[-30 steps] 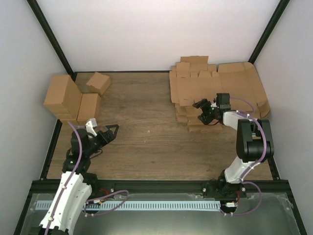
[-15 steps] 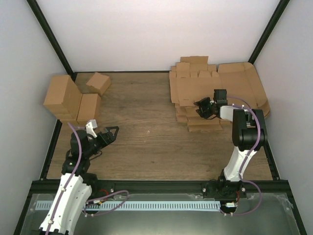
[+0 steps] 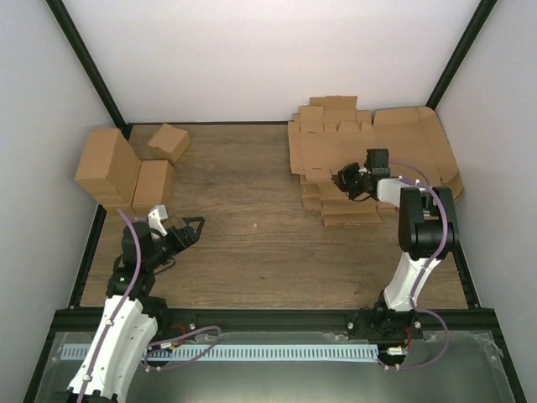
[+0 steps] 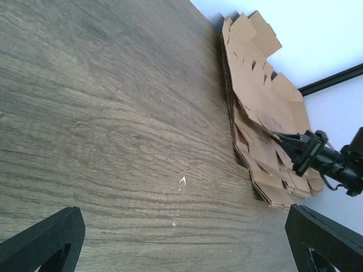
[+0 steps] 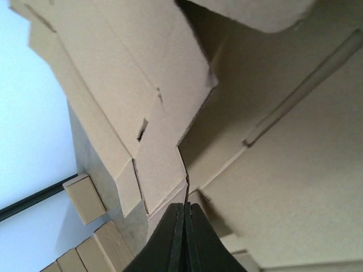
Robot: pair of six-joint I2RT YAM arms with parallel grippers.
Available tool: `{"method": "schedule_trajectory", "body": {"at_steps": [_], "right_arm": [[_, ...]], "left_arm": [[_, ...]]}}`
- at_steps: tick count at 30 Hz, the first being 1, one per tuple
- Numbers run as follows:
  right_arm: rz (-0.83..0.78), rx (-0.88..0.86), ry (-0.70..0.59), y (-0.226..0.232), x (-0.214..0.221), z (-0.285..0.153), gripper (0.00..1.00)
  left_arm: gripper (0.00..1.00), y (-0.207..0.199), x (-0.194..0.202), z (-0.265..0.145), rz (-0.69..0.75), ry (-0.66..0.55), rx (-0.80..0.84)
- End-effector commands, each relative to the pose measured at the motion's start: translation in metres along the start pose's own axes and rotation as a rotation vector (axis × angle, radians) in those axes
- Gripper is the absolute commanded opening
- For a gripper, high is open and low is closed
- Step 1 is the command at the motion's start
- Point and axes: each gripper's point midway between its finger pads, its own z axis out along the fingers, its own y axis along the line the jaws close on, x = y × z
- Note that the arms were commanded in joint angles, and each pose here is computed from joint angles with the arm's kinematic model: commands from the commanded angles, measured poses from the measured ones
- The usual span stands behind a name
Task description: Fold the paper box
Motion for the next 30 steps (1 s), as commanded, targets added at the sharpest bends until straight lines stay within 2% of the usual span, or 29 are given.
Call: {"method": "schedule_trajectory", "body": {"at_steps": [1,6,10,16,25,30], "right_arm": [[-0.130,-0.102,-0.042,0.054,0.003,-0.035,0.01],[-0.273,-0.172,-0.005,0.086,0.036,-0.067,0.01],[-0.335,-0.190,0.072,0.087,0.080,-0.084,0.01],[-0.364,-0.183,0.142,0.049,0.134,-0.110,0.01],[-0.362,-0.109,0.235,-0.052,0.200,-0.119,0.05],[-0.349,-0.059,0.285,-0.096,0.220,-0.124,0.11]], "left_arm": [[1.00,-0.010,-0.006,-0.002,0.026,-0.006,0.026],[1.00,-0.017,-0.006,0.002,0.030,0.009,0.068],[1.00,-0.035,0.006,0.013,-0.037,0.107,0.201],[1.00,-0.039,0.012,0.034,-0.110,0.221,0.218],[1.00,-0.055,0.043,0.063,-0.171,0.357,0.203],[1.00,-0.056,0.056,0.075,-0.160,0.356,0.154]]}}
